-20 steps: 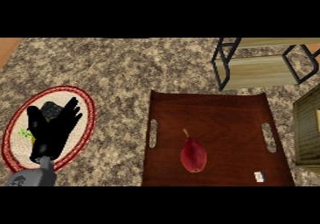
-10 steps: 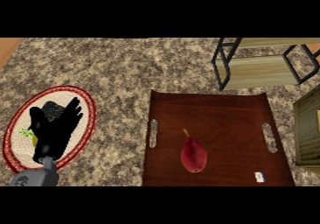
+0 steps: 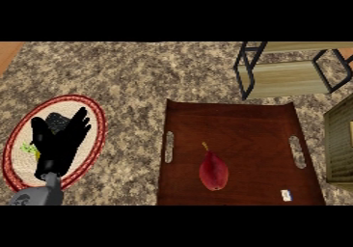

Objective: Pick the eggplant from the tray and place it in the tiered shelf

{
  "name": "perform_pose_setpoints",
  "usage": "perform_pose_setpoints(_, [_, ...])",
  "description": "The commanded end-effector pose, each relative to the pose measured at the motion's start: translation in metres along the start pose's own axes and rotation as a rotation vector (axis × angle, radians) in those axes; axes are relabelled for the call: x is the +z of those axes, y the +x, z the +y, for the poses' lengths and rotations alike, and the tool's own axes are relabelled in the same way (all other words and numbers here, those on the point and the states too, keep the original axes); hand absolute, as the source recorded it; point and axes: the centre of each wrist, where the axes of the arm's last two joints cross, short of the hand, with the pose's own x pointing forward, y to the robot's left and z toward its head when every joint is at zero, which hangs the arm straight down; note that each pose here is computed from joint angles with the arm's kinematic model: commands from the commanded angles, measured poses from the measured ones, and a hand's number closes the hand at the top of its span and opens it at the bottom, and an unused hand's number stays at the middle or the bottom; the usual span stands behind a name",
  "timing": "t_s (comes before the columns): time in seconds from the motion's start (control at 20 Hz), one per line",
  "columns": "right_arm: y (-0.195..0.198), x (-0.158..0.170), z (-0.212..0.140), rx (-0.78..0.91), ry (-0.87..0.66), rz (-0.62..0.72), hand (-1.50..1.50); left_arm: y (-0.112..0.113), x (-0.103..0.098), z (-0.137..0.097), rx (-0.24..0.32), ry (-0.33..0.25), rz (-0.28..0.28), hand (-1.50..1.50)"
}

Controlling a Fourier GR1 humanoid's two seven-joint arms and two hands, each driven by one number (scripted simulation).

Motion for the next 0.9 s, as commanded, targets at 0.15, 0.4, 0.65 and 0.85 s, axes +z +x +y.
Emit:
perform_pose_setpoints(0.15, [0.009, 0.013, -0.066, -0.035, -0.249, 0.036, -1.5, -0.007, -0.005, -0.005, 0.005, 0.007, 0.059, 0.0])
perform_pose_setpoints(0.4, [-0.002, 0.03, -0.116, -0.122, -0.359, 0.083, -1.5, -0.009, 0.0, -0.002, -0.007, -0.004, 0.059, 0.0])
perform_pose_setpoints(0.65, [-0.029, 0.052, -0.158, -0.141, -0.323, 0.088, -1.5, -0.007, -0.006, -0.006, -0.001, -0.015, 0.036, 0.0])
perform_pose_setpoints(0.85, [-0.031, 0.075, -0.197, -0.112, -0.276, 0.072, -1.5, -0.023, 0.004, -0.007, 0.015, -0.021, 0.048, 0.0])
